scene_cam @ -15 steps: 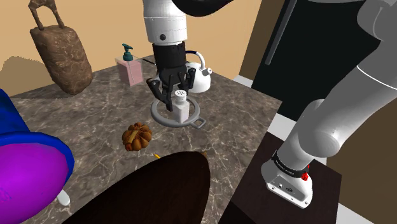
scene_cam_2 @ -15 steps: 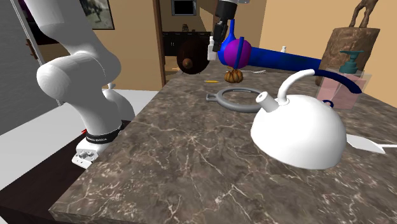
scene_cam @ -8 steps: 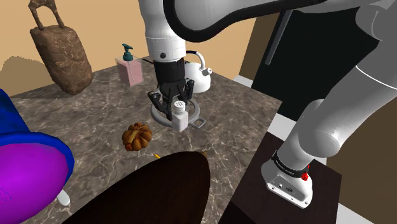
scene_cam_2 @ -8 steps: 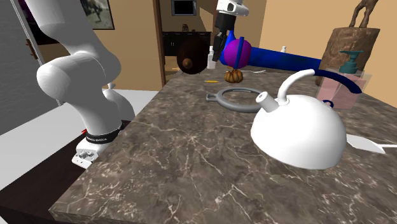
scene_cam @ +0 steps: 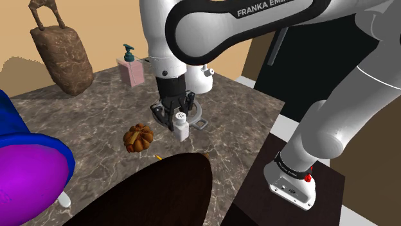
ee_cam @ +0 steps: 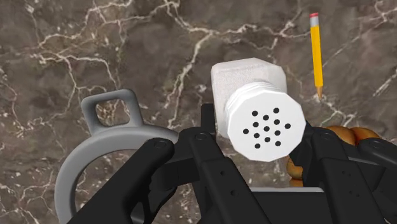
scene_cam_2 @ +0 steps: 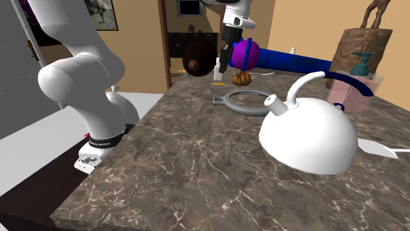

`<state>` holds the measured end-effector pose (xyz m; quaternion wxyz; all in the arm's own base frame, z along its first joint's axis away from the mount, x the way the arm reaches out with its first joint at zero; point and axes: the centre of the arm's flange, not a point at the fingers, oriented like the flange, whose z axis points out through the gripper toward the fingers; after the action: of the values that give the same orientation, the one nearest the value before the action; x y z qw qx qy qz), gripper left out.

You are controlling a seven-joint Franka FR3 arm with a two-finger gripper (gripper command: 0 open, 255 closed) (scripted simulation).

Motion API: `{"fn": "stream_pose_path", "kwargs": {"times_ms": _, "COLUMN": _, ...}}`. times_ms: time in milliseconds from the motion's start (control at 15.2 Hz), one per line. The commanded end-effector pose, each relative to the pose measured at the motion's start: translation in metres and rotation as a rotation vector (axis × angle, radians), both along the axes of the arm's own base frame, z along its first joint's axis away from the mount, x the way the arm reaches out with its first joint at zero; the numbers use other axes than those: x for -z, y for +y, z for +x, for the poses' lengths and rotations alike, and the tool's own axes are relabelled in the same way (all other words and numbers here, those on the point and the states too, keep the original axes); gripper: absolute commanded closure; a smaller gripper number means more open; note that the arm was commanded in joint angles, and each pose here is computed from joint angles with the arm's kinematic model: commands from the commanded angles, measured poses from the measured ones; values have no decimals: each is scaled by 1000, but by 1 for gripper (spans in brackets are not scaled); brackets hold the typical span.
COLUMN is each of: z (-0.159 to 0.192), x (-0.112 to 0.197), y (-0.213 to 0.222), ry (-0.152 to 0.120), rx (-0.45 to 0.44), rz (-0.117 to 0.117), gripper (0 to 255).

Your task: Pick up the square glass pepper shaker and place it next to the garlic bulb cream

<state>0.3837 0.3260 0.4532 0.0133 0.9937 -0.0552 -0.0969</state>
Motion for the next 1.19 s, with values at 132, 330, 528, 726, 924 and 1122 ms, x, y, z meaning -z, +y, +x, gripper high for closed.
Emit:
{"fn": "stream_pose_path", "kwargs": {"times_ms": 132, "z": -1, "x": 23, "y": 0, "ry": 0, "rx": 0, "rz": 0, "gripper": 255}}
{"fn": "stream_pose_path", "kwargs": {"times_ms": 330, "z": -1, "x": 35, "y": 0, "ry": 0, "rx": 0, "rz": 0, "gripper": 255}}
{"fn": "stream_pose_path", "kwargs": {"times_ms": 528, "z": -1, "x": 35, "y": 0, "ry": 0, "rx": 0, "rz": 0, "gripper": 255}}
{"fn": "stream_pose_path", "kwargs": {"times_ms": 726, "z": -1, "x": 35, "y": 0, "ry": 0, "rx": 0, "rz": 0, "gripper": 255}}
{"fn": "stream_pose_path", "kwargs": {"times_ms": 924, "z": -1, "x": 35, "y": 0, "ry": 0, "rx": 0, "rz": 0, "gripper": 0}}
{"fn": "stream_pose_path", "kwargs": {"times_ms": 1122, "z": -1, "x": 35, "y": 0, "ry": 0, "rx": 0, "rz": 0, "gripper": 0}}
